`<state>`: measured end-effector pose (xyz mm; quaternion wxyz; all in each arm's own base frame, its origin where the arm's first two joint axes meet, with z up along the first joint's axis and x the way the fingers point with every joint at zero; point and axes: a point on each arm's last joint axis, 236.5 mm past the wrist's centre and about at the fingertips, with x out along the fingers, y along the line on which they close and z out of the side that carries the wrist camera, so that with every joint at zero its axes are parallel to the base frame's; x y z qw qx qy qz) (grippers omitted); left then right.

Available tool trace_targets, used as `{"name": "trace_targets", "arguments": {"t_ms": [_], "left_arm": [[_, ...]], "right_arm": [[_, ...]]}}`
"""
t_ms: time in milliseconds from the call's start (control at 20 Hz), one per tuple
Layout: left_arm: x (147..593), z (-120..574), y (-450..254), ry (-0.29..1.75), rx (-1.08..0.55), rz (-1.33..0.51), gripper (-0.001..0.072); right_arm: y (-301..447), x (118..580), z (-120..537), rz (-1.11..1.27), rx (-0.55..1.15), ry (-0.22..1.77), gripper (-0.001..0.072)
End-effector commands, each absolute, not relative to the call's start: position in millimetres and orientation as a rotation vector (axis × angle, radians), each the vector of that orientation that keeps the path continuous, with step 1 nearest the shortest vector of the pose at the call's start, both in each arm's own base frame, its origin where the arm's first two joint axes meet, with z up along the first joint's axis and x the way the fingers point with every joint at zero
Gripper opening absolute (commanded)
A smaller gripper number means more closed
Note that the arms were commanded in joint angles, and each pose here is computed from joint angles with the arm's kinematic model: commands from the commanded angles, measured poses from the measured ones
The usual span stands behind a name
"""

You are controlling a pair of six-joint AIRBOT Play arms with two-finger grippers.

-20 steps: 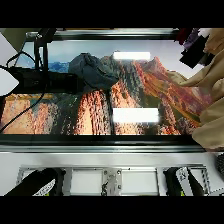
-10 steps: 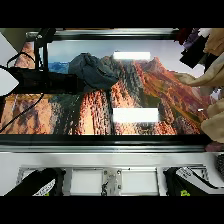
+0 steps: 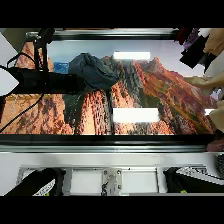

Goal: Fold the clothes and pants, and hang the long-sleeved shirts on hangers.

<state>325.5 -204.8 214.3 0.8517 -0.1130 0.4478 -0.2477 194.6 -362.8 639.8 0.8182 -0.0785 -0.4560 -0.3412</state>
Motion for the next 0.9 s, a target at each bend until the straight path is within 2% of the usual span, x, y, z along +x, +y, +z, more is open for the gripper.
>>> {"name": "trace_targets", "arguments": {"t_ms": [0, 350, 550, 750, 850], "left_arm": [[325.5, 214.5, -205.1, 0.948, -0.255, -0.513, 0.0023], [325.8, 214.8, -205.2, 0.946, -0.255, -0.513, 0.0023], [326.0, 215.0, -205.3, 0.945, -0.256, -0.514, 0.0023], [326.0, 215.0, -205.4, 0.945, -0.256, -0.514, 0.0023], [325.8, 214.9, -205.4, 0.946, -0.256, -0.514, 0.0023]], "right_arm": [[-380.6, 176.5, 636.0, -0.789, -0.171, -0.967, 0.0026], [-401.2, 184.7, 611.7, -0.873, -0.131, -0.867, 0.0026], [-423.6, 196.6, 572.8, -0.992, 0.047, -0.735, 0.0028], [-411.5, 214.6, 564.5, -1.019, 0.042, -0.642, 0.0030], [-410.6, 224.0, 548.2, -1.046, 0.106, -0.575, 0.0034]]}}
